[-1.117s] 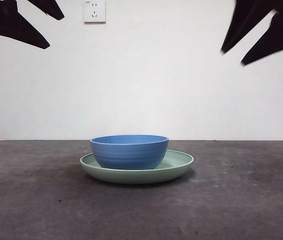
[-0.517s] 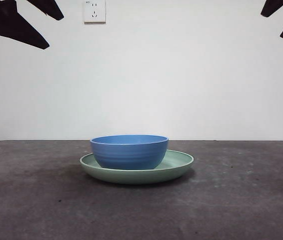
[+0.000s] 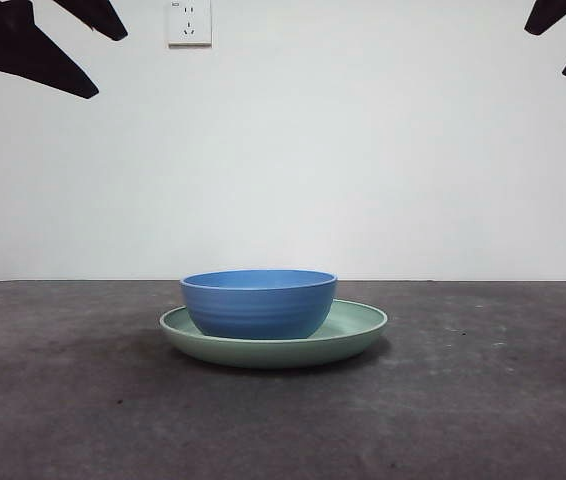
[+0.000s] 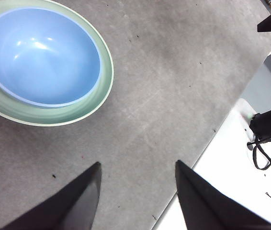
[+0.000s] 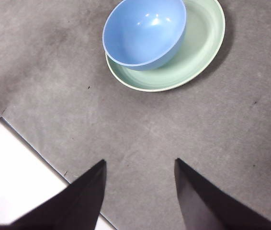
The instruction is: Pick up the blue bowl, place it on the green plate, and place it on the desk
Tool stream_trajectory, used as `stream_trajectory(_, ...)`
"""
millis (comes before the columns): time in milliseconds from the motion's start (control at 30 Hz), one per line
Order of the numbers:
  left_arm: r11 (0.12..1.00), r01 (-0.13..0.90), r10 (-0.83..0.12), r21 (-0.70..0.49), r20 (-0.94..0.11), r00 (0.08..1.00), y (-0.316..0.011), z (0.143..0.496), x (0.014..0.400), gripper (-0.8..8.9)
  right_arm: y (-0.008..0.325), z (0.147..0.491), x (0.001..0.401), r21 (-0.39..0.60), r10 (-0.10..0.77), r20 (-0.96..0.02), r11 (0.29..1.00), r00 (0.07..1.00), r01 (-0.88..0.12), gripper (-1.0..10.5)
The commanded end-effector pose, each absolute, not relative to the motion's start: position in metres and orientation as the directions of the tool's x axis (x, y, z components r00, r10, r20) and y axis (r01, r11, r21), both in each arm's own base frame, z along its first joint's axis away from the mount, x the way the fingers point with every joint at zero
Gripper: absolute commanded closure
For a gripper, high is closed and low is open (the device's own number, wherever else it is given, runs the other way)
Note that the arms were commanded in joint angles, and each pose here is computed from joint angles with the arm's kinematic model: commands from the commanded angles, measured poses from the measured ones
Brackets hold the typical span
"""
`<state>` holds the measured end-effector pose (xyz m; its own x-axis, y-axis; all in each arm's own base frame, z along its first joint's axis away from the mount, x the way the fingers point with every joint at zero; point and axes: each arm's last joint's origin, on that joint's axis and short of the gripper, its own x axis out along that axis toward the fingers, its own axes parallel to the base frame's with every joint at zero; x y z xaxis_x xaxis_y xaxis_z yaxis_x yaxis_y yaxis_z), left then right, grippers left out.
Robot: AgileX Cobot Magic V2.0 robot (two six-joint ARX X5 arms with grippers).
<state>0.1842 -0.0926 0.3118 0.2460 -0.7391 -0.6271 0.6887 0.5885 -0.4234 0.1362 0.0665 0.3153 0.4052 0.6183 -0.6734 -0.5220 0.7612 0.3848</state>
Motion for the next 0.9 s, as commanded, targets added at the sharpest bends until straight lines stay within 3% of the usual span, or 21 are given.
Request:
stream_trajectory(33, 0.572, 0.704, -0.75, -0.42, -0.616, 0.242, -0.0944, 0.3143, 0.1851, 6.51, 0.068, 0.3181, 0.1372, 0.376, 0.625, -0.667, 0.753, 0.406, -0.54, 7.9)
stream_trajectory(100, 0.572, 0.704, -0.75, -0.42, -0.616, 0.242, -0.0944, 0.3143, 0.1851, 7.76, 0.068, 0.3181, 0.1372, 0.37, 0.625, -0.667, 0.75, 0.405, -0.548, 9.3)
stream_trajectory(133, 0.572, 0.704, -0.75, -0.42, -0.616, 0.242, -0.0944, 0.3143, 0.1851, 8.11, 0.068, 0.3181, 0.1372, 0.365, 0.625, -0.667, 0.749, 0.406, -0.553, 9.4)
stream_trajectory(900, 0.572, 0.705, -0.75, -0.419, -0.615, 0.243, -0.0944, 0.3145, 0.1852, 8.04, 0.0681, 0.3185, 0.1376, 0.361, 0.626, -0.663, 0.747, 0.41, -0.558, 9.4)
